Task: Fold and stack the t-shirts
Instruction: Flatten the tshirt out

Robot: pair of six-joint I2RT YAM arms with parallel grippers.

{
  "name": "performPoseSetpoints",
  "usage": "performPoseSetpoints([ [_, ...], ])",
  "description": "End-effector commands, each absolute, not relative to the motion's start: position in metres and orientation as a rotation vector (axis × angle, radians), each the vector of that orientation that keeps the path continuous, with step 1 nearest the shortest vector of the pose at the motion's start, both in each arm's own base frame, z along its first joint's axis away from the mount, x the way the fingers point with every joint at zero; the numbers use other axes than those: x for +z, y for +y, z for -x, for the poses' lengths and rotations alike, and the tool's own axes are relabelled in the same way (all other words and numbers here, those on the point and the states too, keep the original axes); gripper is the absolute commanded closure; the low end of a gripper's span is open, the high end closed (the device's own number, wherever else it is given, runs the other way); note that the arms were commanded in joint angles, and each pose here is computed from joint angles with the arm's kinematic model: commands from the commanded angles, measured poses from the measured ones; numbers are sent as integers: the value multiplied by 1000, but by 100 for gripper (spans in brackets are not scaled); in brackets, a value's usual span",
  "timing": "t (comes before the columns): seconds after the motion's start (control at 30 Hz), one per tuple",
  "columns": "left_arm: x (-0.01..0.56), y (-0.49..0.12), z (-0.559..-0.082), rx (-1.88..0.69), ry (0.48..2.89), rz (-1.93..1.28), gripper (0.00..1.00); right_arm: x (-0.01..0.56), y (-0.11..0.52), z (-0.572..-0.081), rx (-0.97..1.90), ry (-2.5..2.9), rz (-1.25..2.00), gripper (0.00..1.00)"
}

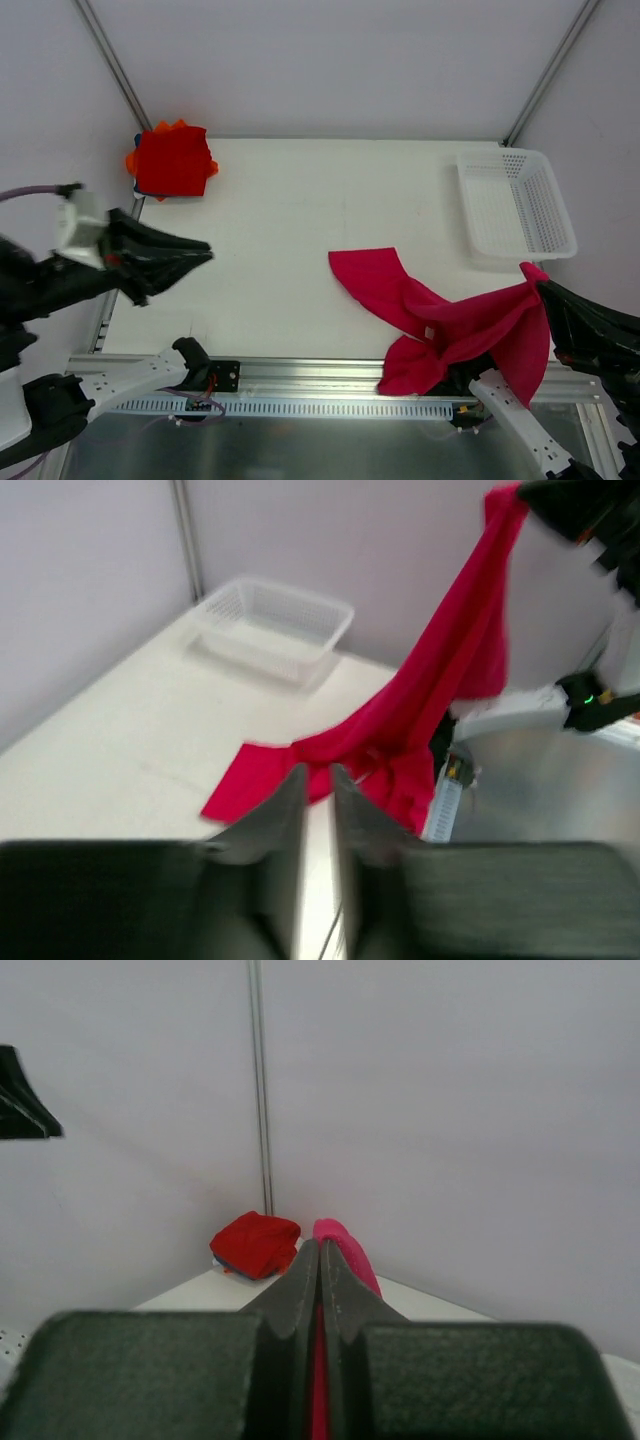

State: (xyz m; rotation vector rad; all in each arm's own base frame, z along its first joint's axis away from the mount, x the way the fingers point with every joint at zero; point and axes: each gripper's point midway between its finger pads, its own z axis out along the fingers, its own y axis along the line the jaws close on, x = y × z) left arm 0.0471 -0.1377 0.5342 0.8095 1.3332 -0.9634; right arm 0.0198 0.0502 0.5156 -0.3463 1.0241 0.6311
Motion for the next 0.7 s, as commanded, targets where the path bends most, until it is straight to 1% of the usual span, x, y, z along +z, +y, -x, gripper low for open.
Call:
performPoseSetpoints([
  [0.0, 456, -182, -82, -978, 1583, -867, 70, 515, 61, -28, 638, 1042, 365, 99],
  [0.03, 401, -199, -96, -980, 1747, -873, 49, 509, 62, -33, 632, 1060, 359, 99],
  [0.07, 380, -210, -105, -992, 1795, -857, 21, 507, 61, -36, 627, 1068, 345, 100],
  [0.1, 355, -219, -111, -1002, 1863, -846, 18, 503, 61, -37, 624, 1075, 340, 99],
  [0.13, 298, -231, -112, -1039, 2027, -830, 16, 500, 61, -38, 624, 1086, 337, 99],
  [0.17, 273, -239, -111, -1076, 2087, -819, 14, 494, 62, -43, 621, 1106, 332, 100],
  [0.2, 271, -259, -118, -1151, 2011, -803, 14, 491, 63, -45, 621, 1116, 331, 100],
  [0.23, 227, -268, -106, -1221, 2114, -798, 13, 487, 64, -47, 619, 1127, 329, 99],
  [0.3, 210, -294, -104, -1302, 2083, -804, 13, 479, 64, -54, 611, 1158, 322, 100],
  [0.33, 193, -302, -86, -1331, 2117, -855, 13, 476, 64, -56, 605, 1168, 319, 99],
  [0.4, 175, -323, -78, -1315, 2134, -910, 13, 469, 64, -62, 591, 1195, 317, 100],
  [0.43, 170, -333, -56, -1337, 2131, -1003, 13, 466, 65, -64, 583, 1206, 317, 99],
  [0.47, 156, -346, -51, -1316, 2153, -1046, 13, 462, 63, -66, 570, 1221, 313, 100],
  [0.5, 162, -359, -45, -1315, 2119, -1082, 14, 458, 64, -71, 562, 1237, 312, 100],
  [0.57, 155, -375, -24, -1305, 2116, -1169, 14, 453, 62, -76, 542, 1252, 298, 100],
  [0.6, 141, -383, -18, -1288, 2151, -1203, 15, 446, 63, -80, 537, 1271, 299, 100],
  [0.63, 149, -395, -15, -1314, 2115, -1211, 15, 444, 63, -82, 532, 1277, 295, 100],
  [0.67, 138, -403, -6, -1316, 2127, -1249, 15, 442, 62, -84, 526, 1283, 289, 99],
])
